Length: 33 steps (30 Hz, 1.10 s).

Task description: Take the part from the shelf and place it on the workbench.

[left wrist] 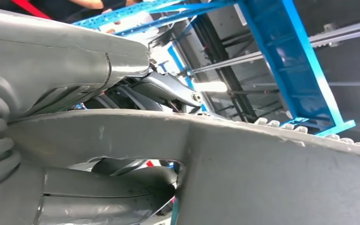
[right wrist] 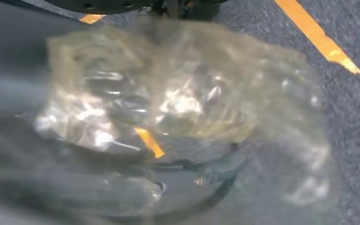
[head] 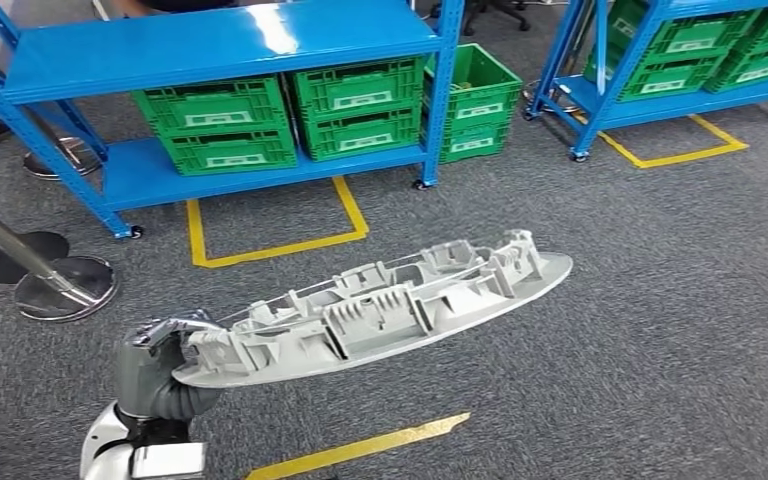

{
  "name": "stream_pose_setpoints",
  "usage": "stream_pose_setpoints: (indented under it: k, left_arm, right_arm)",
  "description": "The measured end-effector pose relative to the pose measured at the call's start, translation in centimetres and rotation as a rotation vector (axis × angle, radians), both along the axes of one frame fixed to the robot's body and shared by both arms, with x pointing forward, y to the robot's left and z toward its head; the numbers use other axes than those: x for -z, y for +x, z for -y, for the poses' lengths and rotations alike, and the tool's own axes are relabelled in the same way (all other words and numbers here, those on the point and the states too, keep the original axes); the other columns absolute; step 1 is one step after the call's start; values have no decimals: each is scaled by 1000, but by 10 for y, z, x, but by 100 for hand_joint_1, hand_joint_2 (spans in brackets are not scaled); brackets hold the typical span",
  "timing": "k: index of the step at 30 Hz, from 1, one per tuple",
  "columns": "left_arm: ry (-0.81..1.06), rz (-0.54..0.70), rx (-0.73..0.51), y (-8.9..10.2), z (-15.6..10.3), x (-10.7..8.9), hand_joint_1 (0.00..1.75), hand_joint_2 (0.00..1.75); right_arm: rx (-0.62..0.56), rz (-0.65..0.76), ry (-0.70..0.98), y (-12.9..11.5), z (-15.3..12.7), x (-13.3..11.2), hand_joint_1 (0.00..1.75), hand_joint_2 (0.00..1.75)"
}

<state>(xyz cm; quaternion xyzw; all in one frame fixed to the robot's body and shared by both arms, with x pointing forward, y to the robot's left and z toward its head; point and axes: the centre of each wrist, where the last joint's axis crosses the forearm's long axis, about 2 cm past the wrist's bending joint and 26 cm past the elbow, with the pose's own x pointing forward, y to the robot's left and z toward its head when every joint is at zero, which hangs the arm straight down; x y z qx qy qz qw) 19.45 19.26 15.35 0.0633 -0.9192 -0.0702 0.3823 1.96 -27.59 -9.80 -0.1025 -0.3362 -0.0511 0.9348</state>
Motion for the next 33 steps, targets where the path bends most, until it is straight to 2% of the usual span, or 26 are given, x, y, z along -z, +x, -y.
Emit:
stream_pose_setpoints:
  k: [8, 15, 33]
  left_arm:
    - [14, -47, 10, 7, -8, -2, 175, 175]
    - [10, -39, 2, 15, -14, -6, 175, 175]
    - [129, -106, 23, 20, -29, 3, 175, 175]
  right_arm:
    - [-17, -1, -20, 4, 1, 0, 0, 0]
    - [-13, -3, -27, 5, 1, 0, 0, 0]
    - [-20, -13, 6, 4, -2, -1, 0, 0]
